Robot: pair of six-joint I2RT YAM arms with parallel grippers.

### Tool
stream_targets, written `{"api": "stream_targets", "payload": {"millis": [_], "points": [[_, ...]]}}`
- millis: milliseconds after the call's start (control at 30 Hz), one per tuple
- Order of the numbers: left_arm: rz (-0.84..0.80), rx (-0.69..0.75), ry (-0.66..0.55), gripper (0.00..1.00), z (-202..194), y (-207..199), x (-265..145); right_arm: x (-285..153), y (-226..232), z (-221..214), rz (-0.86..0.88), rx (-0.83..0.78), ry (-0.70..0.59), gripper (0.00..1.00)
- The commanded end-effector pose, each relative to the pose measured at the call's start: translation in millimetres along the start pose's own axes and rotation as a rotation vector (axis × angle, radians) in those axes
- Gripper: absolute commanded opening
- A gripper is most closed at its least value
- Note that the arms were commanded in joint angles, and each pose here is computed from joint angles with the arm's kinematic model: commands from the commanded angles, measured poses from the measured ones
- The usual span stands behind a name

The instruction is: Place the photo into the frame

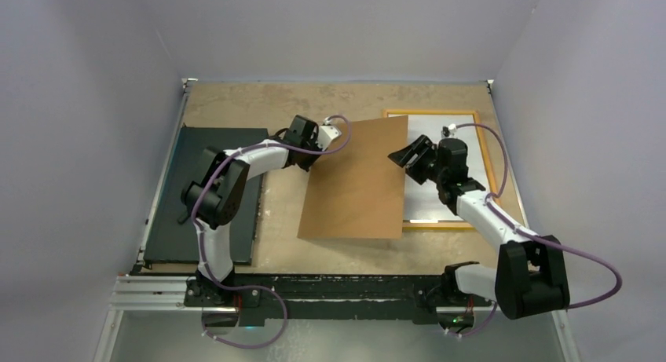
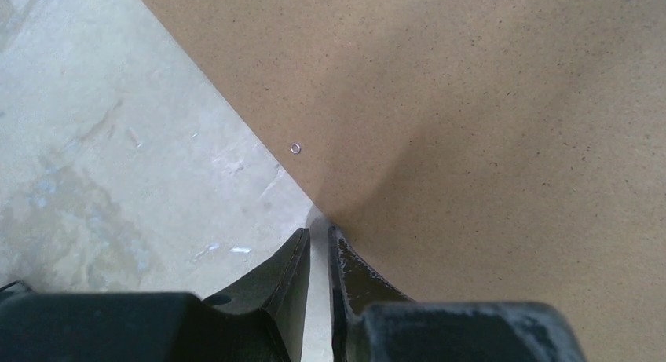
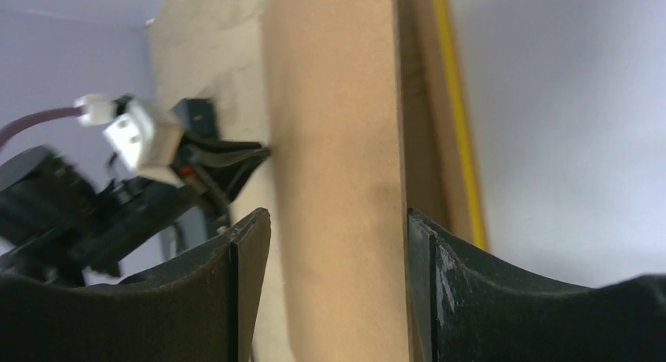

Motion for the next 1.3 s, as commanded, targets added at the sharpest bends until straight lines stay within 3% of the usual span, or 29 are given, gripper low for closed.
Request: {"api": "stream_targets", "payload": {"millis": [0, 67, 233, 333, 367, 467, 500, 533, 600, 700, 867, 967, 1267], "points": [[-0.281, -0.063, 0.076, 0.14, -25.4, -69.1, 11.3, -8.7, 45.8, -19.5, 0.230, -0.029, 0.118, 0.63], [-0.283, -0.056, 0.066, 0.15, -22.4, -68.5, 10.2, -6.4, 39.4, -23.9, 0.209, -0.024, 0.139, 0.57], [-0.267, -0.033, 0.020, 0.16, -8.2, -62.6, 2.0, -1.6, 31.6, -24.3, 0.143, -0.042, 0.166, 0.26], [-0.216, -0.017, -0.008, 0.26, 3.7, -42.6, -9.6, -5.8, 43.8, -14.5, 0.144, -0.052, 0.143, 0.02], [-0.192, -0.018, -0.035, 0.29, 11.0, -30.4, -18.0, -7.4, 48.9, -10.0, 0.144, -0.053, 0.132, 0.00], [-0.124, -0.023, -0.151, 0.40, 44.8, 16.4, -60.2, -14.1, 67.4, 1.9, 0.152, -0.030, 0.110, 0.00], [-0.115, -0.011, -0.201, 0.47, 59.4, 29.9, -80.0, -15.9, 75.2, 9.0, 0.159, -0.019, 0.085, 0.00], [-0.111, 0.029, -0.266, 0.61, 78.0, 40.1, -111.5, -18.1, 84.2, 15.1, 0.171, -0.005, 0.069, 0.00], [-0.135, 0.144, -0.399, 0.74, 106.0, 40.9, -168.9, -21.4, 98.2, 24.2, 0.181, 0.040, 0.051, 0.00], [-0.190, 0.329, -0.549, 0.85, 124.3, 12.0, -240.8, -24.4, 116.7, 42.0, 0.189, 0.102, -0.001, 0.00], [-0.253, 0.642, -0.439, 0.90, 87.9, -65.9, -261.8, -35.2, 153.2, 65.3, 0.285, 0.233, -0.068, 0.00], [-0.203, 0.741, -0.490, 0.91, 81.3, -89.7, -270.9, -38.8, 166.8, 66.3, 0.339, 0.296, -0.043, 0.00], [-0.078, 0.876, -0.515, 0.86, 75.6, -96.7, -279.1, -56.9, 186.9, 70.3, 0.401, 0.366, -0.029, 0.00]]}}
Point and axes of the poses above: each gripper's point midway between its finger pads, its own x axis out along the fingers, its own y axis along the line the jaws close on, z = x × y, the point moved 1 cm from there along -x, back along the fingers, and after that the axes turned 4 degrees about x, right-handed, at the moved point
